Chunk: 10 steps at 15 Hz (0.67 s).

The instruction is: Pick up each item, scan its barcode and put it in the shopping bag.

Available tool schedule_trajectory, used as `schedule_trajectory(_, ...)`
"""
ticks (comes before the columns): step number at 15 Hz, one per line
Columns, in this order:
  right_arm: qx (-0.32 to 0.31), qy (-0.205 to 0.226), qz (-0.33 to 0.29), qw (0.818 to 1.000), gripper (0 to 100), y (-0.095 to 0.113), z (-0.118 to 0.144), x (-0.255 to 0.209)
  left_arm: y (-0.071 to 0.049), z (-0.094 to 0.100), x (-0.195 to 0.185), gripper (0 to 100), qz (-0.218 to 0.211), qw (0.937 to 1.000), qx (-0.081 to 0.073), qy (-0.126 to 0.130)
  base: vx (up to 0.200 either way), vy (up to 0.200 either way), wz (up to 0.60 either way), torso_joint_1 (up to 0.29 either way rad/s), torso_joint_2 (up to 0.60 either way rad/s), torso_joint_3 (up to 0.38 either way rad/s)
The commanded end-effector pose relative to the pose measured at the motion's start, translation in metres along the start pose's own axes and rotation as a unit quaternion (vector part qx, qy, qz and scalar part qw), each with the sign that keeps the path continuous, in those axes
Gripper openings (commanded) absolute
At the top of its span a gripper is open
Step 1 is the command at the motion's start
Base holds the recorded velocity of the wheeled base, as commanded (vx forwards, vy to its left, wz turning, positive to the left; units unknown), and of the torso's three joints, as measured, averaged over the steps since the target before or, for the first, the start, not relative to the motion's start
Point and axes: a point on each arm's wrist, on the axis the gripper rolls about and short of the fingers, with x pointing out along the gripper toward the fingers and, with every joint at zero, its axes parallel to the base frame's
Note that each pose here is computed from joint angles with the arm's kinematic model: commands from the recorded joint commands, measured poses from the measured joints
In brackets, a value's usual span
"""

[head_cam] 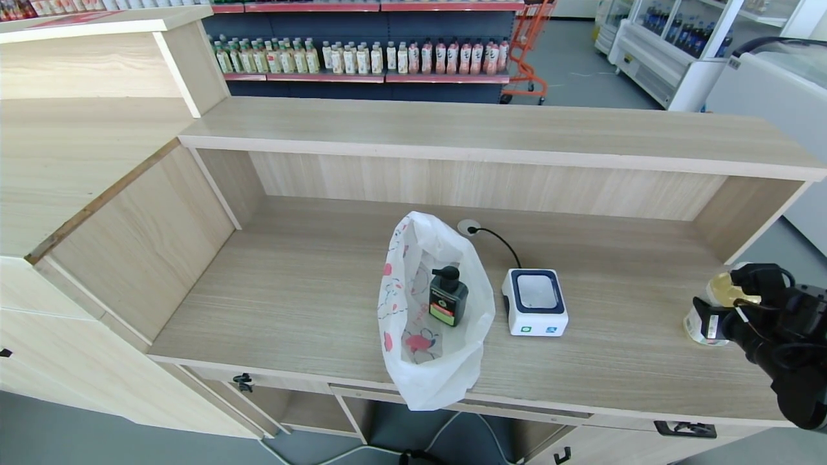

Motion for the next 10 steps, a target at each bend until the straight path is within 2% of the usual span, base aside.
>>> schedule_trajectory(1,0.017,-0.076,0.015,0.997,0,-0.006,0.063,-0.032,0.0,0.0,0.0,100,0.0,1.0,0.0,0.0,0.0,0.0,0.0,0.0,0.0,0.0)
schedule_trajectory(2,0.049,-0.081,0.04,0.995,0,-0.009,0.086,-0.053,0.0,0.0,0.0,100,-0.001,1.0,0.0,0.0,0.0,0.0,0.0,0.0,0.0,0.0)
schedule_trajectory(3,0.073,-0.07,0.061,0.993,0,-0.011,0.099,-0.067,0.0,0.0,0.0,100,0.0,1.0,0.0,0.0,0.0,0.0,0.0,0.0,0.0,0.0)
schedule_trajectory(4,0.122,-0.048,0.133,0.982,0,-0.003,0.121,-0.094,0.0,0.0,0.0,100,0.0,1.0,0.0,0.0,0.0,0.0,0.0,0.0,0.0,0.0)
schedule_trajectory(5,0.153,-0.038,0.179,0.971,0,0.003,0.132,-0.109,0.0,0.0,0.0,100,0.0,1.0,-0.001,0.0,0.0,0.0,0.0,0.0,0.0,0.0)
schedule_trajectory(6,0.207,-0.033,0.268,0.94,0,0.013,0.155,-0.138,0.0,0.0,0.0,100,0.0,1.0,0.0,0.0,0.0,0.0,0.0,0.0,0.0,0.0)
schedule_trajectory(8,0.264,-0.042,0.388,0.882,0,0.025,0.186,-0.179,0.0,0.0,0.0,100,0.0,1.0,0.0,0.0,0.0,0.0,0.0,0.0,0.0,0.0)
schedule_trajectory(9,0.27,-0.04,0.42,0.865,0,0.029,0.194,-0.192,0.0,0.0,0.0,100,0.0,1.0,-0.001,0.0,0.0,0.0,0.0,0.0,0.0,0.0)
schedule_trajectory(10,0.26,-0.034,0.483,0.836,0,0.035,0.21,-0.219,0.0,0.0,0.0,100,0.0,1.0,0.0,0.0,0.0,0.0,0.0,0.0,0.0,0.0)
